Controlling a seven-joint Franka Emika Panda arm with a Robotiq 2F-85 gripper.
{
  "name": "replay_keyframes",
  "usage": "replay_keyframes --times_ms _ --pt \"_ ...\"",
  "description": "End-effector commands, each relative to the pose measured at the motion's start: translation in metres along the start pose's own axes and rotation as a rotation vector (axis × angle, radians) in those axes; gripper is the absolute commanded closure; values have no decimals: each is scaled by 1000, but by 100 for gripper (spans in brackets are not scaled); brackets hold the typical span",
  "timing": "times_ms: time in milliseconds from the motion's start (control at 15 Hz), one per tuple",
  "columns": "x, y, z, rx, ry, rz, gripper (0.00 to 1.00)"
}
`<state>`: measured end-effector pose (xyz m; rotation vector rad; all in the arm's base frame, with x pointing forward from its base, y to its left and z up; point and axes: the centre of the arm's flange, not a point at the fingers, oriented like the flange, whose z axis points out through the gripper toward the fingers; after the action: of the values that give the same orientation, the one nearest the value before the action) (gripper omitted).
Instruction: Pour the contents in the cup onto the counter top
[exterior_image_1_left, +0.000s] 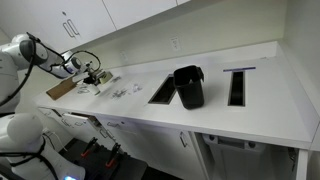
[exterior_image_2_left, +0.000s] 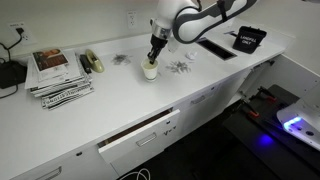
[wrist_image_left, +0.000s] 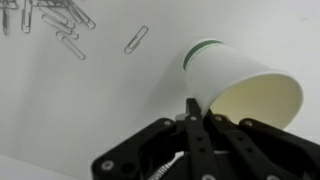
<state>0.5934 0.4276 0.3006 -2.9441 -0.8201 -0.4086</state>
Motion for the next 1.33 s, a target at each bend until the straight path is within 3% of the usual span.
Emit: replay_keyframes --times_ms 0,267,667,733,800,1267 --pt "0 5 4 65 31 8 99" --pt "0 7 13 115 51 18 99" --pt "-4 7 27 111 35 22 99" --pt "-5 6 28 103 33 19 71" --pt "-5 6 28 99 32 19 70" --pt "-12 -9 -10 78 74 -13 19"
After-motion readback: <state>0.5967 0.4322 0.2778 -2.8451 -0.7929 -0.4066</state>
